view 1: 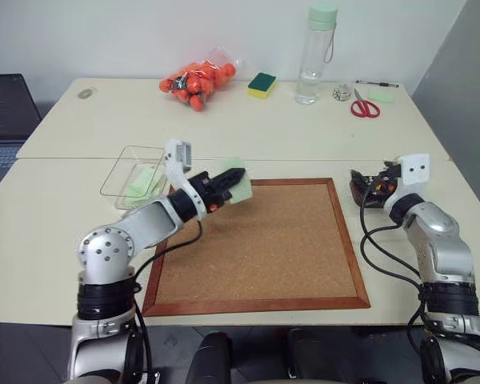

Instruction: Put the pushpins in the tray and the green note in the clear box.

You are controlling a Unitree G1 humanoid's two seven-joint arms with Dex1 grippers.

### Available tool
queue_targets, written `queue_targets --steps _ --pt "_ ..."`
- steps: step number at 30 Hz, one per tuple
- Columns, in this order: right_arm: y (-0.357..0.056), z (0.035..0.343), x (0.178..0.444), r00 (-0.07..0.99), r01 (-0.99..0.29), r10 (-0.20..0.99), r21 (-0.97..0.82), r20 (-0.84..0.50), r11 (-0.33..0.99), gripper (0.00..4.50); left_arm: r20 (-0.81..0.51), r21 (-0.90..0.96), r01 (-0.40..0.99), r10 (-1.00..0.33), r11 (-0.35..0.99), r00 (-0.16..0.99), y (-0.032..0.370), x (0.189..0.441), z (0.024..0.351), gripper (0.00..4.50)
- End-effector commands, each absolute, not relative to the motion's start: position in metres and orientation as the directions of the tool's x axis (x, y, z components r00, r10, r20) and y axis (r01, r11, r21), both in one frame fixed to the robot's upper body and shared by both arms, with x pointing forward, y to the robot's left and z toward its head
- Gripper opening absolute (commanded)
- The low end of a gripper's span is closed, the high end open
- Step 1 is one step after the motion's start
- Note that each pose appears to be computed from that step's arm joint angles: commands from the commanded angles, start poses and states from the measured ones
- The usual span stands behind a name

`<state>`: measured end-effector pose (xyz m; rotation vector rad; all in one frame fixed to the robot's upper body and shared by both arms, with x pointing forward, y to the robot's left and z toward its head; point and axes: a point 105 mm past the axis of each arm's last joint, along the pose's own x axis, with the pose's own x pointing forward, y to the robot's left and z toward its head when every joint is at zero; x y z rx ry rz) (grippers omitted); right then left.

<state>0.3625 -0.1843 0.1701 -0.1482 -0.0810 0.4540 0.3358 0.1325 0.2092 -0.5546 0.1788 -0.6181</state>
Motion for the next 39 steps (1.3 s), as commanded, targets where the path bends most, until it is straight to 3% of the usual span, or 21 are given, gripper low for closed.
queue_targets --steps 1,4,9,15,19,32,37,39 --pt "-0.117 0.191 0.331 0.691 -0.703 0.722 -0.197 0.041 0.683 4.47 -0.015 -0.347 0.302 -0.328 0.888 0.945 0.195 0.347 0.230 0.00" --pt "-0.079 0.199 0.322 0.574 -0.796 0.819 -0.228 0.011 0.561 4.47 -0.081 -0.215 0.177 -0.198 0.961 0.977 0.234 0.349 0.226 0.00" --pt "-0.027 0.220 0.332 0.498 -0.849 0.867 -0.193 0.014 0.491 4.47 -0.147 -0.032 0.066 -0.070 0.997 0.987 0.277 0.356 0.217 0.00" --pt "0.013 0.232 0.341 0.454 -0.867 0.890 -0.212 0.039 0.452 4.47 -0.235 -0.041 -0.019 0.009 0.999 0.972 0.310 0.377 0.198 0.00" --pt "0.016 0.230 0.340 0.451 -0.870 0.892 -0.204 0.043 0.450 4.50 -0.260 -0.029 -0.053 0.043 0.998 0.965 0.321 0.383 0.192 0.79" --pt "0.004 0.215 0.324 0.340 -0.914 0.939 -0.255 -0.057 0.316 4.50 -0.322 -0.060 0.030 -0.048 0.998 0.945 0.305 0.386 0.196 3.25" --pt "0.003 0.213 0.323 0.340 -0.914 0.938 -0.255 -0.060 0.315 4.50 -0.255 0.027 0.028 -0.021 0.999 0.967 0.305 0.385 0.213 4.27" --pt "0.000 0.211 0.321 0.348 -0.911 0.936 -0.256 -0.061 0.322 4.50 -0.157 0.128 0.048 -0.028 0.991 0.987 0.300 0.377 0.231 4.43"
